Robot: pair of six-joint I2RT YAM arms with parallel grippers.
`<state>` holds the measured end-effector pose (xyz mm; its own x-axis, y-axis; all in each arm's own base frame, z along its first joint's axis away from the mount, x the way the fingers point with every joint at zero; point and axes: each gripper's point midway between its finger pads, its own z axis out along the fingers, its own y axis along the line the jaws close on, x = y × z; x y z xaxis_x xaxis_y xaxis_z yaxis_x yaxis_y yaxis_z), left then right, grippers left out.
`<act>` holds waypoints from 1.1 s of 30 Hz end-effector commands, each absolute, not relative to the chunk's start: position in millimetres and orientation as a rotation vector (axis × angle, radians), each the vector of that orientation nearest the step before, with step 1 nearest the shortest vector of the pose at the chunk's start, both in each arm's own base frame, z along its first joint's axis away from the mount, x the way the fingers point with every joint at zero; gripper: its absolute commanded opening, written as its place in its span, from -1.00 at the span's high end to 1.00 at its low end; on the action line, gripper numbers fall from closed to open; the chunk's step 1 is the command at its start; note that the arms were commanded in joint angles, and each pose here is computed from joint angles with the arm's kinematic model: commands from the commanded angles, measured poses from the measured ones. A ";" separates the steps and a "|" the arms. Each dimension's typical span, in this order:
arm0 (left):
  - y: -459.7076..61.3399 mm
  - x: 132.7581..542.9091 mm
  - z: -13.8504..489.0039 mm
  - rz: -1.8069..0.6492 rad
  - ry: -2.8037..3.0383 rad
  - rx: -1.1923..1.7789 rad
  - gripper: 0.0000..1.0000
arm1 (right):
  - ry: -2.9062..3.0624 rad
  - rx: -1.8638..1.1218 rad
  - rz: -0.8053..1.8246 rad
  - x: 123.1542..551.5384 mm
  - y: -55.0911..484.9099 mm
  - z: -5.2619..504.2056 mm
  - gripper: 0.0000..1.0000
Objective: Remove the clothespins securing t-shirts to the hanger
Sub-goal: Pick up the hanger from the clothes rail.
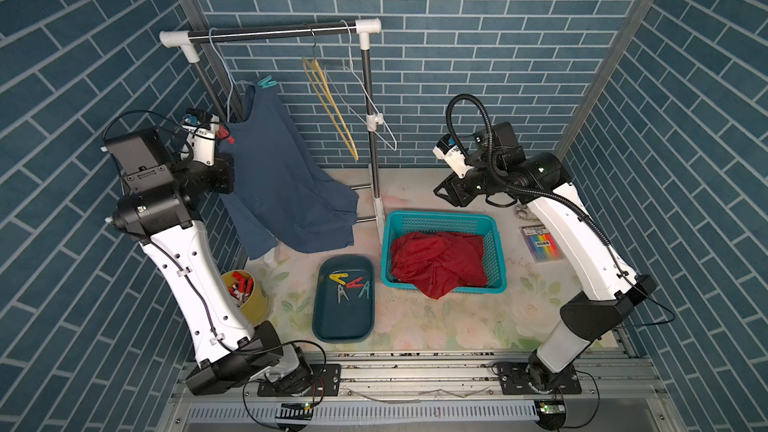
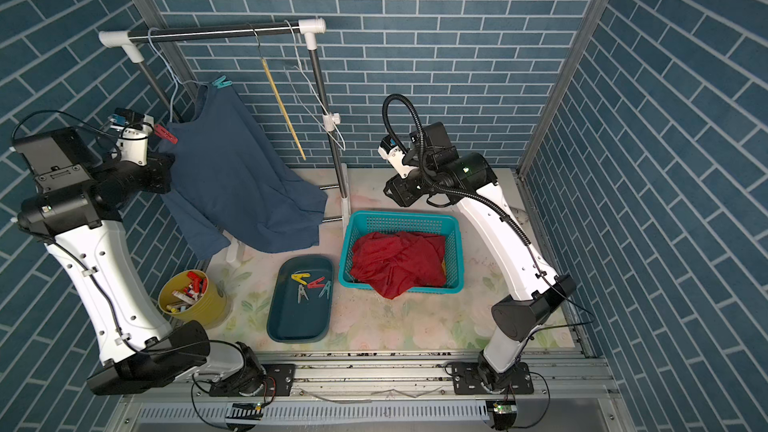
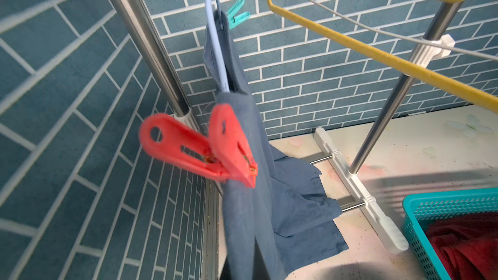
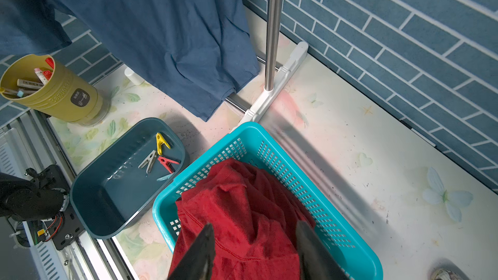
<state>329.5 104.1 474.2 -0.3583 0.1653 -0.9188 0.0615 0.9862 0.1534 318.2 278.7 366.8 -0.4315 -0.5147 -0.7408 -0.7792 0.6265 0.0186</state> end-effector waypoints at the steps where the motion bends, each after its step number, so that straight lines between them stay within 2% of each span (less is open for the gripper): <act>1: 100.0 314.5 519.3 0.172 1.800 0.125 1.00 | 2.105 -0.975 0.469 312.4 271.9 378.0 -0.01; 11: 89.9 312.7 557.0 0.101 1.670 0.053 1.00 | 2.120 -0.948 0.474 305.0 265.3 375.8 -0.01; 16: 88.0 286.2 549.6 0.163 1.690 -0.004 1.00 | 2.115 -0.934 0.464 300.7 259.6 377.2 -0.01; 25: 42.7 254.3 509.6 0.045 1.729 0.129 1.00 | 2.084 -0.932 0.495 293.1 258.6 392.0 -0.01; 33: 23.5 200.8 529.2 0.195 1.660 0.144 1.00 | 2.072 -0.940 0.490 283.3 251.0 400.3 -0.01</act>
